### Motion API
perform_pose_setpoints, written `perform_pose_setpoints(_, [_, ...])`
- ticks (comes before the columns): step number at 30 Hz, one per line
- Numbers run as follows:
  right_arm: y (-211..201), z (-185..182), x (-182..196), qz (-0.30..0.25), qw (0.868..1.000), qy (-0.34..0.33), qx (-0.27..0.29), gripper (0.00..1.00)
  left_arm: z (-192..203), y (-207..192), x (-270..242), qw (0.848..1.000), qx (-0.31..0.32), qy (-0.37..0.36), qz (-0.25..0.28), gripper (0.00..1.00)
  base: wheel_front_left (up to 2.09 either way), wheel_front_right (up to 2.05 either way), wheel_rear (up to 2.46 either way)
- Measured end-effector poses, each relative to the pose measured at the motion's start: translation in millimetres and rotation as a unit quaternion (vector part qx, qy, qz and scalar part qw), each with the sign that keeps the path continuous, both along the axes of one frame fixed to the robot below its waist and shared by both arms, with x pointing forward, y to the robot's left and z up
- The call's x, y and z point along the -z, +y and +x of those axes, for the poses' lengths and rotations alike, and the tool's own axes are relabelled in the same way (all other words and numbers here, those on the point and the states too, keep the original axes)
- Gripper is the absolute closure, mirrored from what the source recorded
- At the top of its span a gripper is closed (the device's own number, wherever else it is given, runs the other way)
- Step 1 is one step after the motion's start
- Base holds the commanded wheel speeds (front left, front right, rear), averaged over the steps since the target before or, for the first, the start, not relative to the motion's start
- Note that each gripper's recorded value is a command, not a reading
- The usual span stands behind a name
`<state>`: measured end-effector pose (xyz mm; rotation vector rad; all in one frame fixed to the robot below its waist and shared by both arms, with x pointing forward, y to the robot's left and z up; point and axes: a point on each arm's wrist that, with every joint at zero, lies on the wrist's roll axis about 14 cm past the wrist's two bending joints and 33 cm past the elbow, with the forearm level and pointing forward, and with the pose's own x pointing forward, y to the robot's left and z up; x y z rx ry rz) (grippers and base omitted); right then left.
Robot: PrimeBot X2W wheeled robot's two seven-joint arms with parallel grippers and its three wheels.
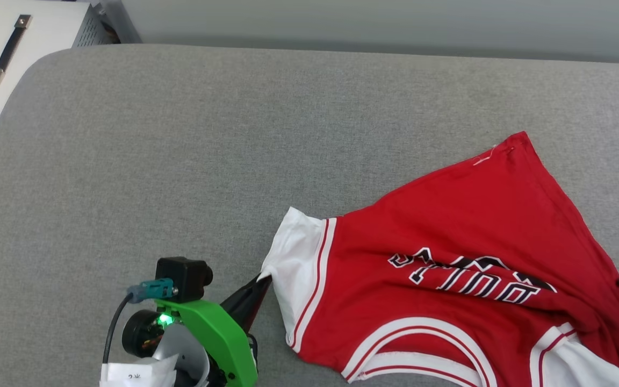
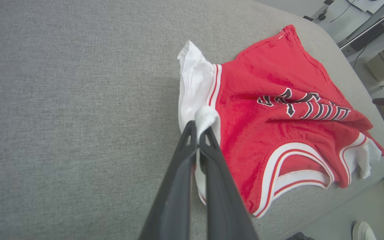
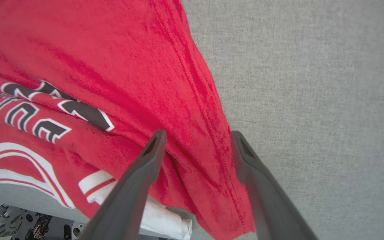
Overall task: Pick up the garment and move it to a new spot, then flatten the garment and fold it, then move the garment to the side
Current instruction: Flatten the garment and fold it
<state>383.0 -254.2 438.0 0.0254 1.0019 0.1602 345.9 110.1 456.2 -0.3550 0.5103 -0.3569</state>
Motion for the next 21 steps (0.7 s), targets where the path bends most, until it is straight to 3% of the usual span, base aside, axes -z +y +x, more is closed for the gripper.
perform_pose_setpoints(10, [49, 84, -29, -0.016, 0.997, -0.026, -0.077, 0.00, 18, 8, -1, 1.000, -0.011, -0.007, 0.002, 1.00, 0.00, 0.00, 0.00])
perform_pose_setpoints(21, [71, 157, 9, -0.052, 0.994, 0.017, -0.092, 0.00, 32, 22, 17, 0.999, -0.037, 0.008, 0.004, 1.00, 0.00, 0.00, 0.00])
